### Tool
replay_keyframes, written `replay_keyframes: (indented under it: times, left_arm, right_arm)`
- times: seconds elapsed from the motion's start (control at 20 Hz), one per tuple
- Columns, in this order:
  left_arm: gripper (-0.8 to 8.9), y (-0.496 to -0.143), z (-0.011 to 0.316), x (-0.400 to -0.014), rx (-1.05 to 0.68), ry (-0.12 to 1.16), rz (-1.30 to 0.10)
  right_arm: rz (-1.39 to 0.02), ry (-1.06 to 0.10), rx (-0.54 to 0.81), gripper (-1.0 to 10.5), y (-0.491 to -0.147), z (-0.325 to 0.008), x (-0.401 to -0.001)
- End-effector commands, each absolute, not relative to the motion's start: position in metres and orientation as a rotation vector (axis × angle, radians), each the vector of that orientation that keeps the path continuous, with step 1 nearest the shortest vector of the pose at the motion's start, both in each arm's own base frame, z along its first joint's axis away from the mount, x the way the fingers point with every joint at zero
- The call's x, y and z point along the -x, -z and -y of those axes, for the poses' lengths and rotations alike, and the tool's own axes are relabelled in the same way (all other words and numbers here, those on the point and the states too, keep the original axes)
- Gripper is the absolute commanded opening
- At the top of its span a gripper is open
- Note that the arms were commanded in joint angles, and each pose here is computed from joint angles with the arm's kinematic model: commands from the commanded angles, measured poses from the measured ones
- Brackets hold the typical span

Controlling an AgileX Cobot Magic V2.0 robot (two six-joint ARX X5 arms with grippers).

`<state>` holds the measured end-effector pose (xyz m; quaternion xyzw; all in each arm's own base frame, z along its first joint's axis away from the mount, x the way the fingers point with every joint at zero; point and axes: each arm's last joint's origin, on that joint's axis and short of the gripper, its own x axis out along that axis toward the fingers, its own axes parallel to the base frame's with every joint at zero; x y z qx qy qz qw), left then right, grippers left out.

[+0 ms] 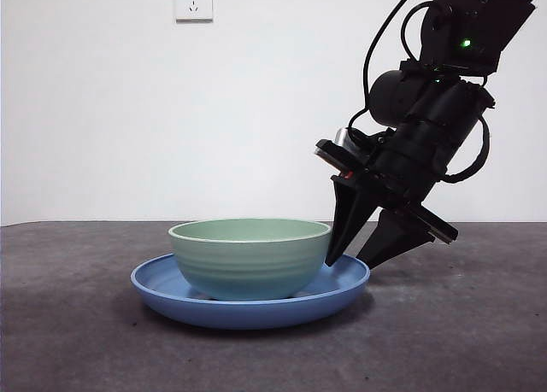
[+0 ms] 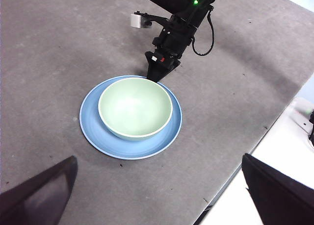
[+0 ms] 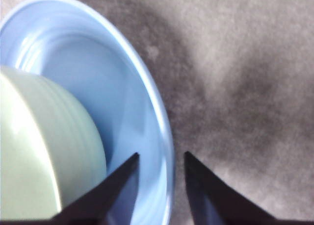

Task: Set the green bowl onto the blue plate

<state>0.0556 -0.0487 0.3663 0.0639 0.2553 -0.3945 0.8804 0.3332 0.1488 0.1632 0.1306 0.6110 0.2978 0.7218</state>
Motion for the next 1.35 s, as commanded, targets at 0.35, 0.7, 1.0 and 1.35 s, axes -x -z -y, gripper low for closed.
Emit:
replay_keyframes:
  times: [0.35, 0.7, 1.0, 1.35]
  left_arm:
    - [6.6, -0.37, 0.049, -0.055, -0.127, 0.829, -0.514]
    - [6.6, -0.37, 0.049, -0.055, -0.127, 0.829, -0.514]
    - [6.6, -0.37, 0.049, -0.055, -0.128, 0.829, -0.515]
    - [6.58, -0.37, 0.049, -0.056, -0.128, 0.829, -0.515]
  right_arm:
    - [-1.192, -0.62, -0.295, 2.5, -0.234, -0.131, -0.347]
    - [-1.111, -0.471, -0.098, 4.9, -0.329, -0.089, -0.272]
    - [-0.986, -0.531, -0.046, 5.6, -0.382, -0.073, -0.175]
    - [-0.922, -0.581, -0.033, 6.3, -0.351, -0.046, -0.086]
